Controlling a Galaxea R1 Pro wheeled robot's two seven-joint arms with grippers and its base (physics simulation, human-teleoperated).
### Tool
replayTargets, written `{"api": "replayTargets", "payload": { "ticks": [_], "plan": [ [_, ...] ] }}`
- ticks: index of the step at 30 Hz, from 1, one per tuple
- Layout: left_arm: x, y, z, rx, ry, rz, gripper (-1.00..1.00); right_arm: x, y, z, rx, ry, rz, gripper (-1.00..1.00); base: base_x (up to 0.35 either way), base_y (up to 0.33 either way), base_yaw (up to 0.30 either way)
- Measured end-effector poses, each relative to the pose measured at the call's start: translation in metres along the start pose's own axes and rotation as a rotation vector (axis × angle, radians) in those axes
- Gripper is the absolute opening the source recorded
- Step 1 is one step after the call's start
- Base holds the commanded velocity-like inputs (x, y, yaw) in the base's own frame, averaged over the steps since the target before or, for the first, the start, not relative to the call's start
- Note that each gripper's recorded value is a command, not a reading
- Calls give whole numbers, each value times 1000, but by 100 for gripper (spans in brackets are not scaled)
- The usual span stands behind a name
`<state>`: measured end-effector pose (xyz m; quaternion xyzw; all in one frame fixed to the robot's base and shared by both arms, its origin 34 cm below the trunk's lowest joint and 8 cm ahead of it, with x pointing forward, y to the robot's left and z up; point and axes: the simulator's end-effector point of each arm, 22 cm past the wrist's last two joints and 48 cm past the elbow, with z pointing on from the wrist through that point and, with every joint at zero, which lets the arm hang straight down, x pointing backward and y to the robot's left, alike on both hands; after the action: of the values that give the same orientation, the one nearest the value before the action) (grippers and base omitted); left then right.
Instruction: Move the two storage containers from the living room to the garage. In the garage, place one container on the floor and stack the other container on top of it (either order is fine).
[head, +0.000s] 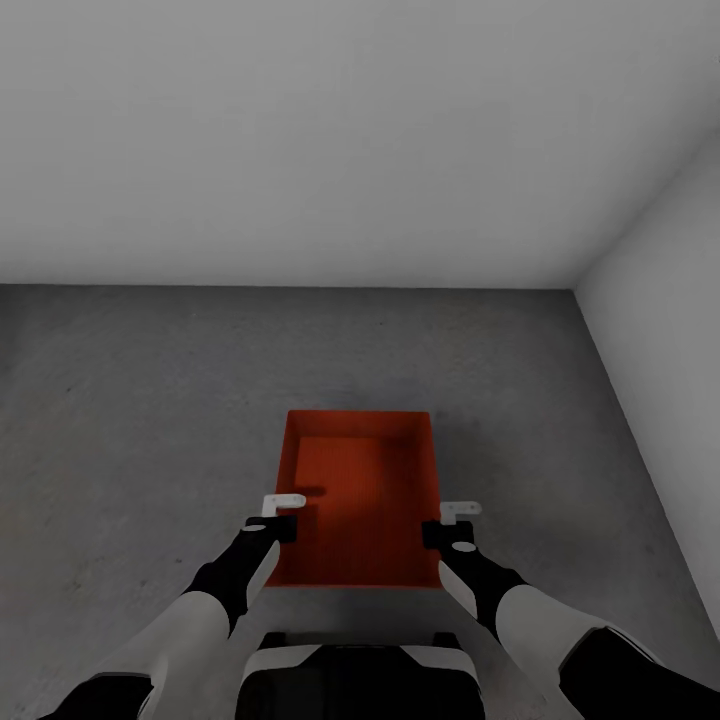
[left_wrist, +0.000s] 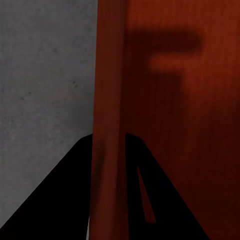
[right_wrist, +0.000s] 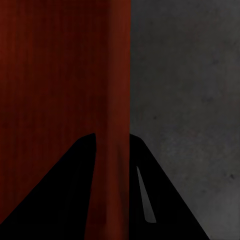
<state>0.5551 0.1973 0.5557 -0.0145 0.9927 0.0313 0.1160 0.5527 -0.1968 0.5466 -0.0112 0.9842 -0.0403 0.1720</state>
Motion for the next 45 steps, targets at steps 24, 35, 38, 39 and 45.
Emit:
{"api": "replayTargets", "payload": {
  "ticks": [24, 35, 38, 39, 45],
  "plan": [
    [-2, 0, 0, 0, -4, 2, -100, -1, 0, 0, 0, -4, 3, -100, 0, 0, 0],
    [-5, -1, -1, 0, -12, 6, -100, -2, -1, 0, 0, -11, 8, -100, 0, 0, 0],
    [-5, -1, -1, 0, -11, 5, -100, -2, -1, 0, 0, -11, 7, -100, 0, 0, 0],
    [-5, -1, -1, 0, -11, 5, -100, -2, -1, 0, 0, -10, 7, -100, 0, 0, 0],
    [-1, -1, 0, 0, -2, 2, -100, 0, -1, 0, 0, -2, 1, -100, 0, 0, 0]
  ]
}}
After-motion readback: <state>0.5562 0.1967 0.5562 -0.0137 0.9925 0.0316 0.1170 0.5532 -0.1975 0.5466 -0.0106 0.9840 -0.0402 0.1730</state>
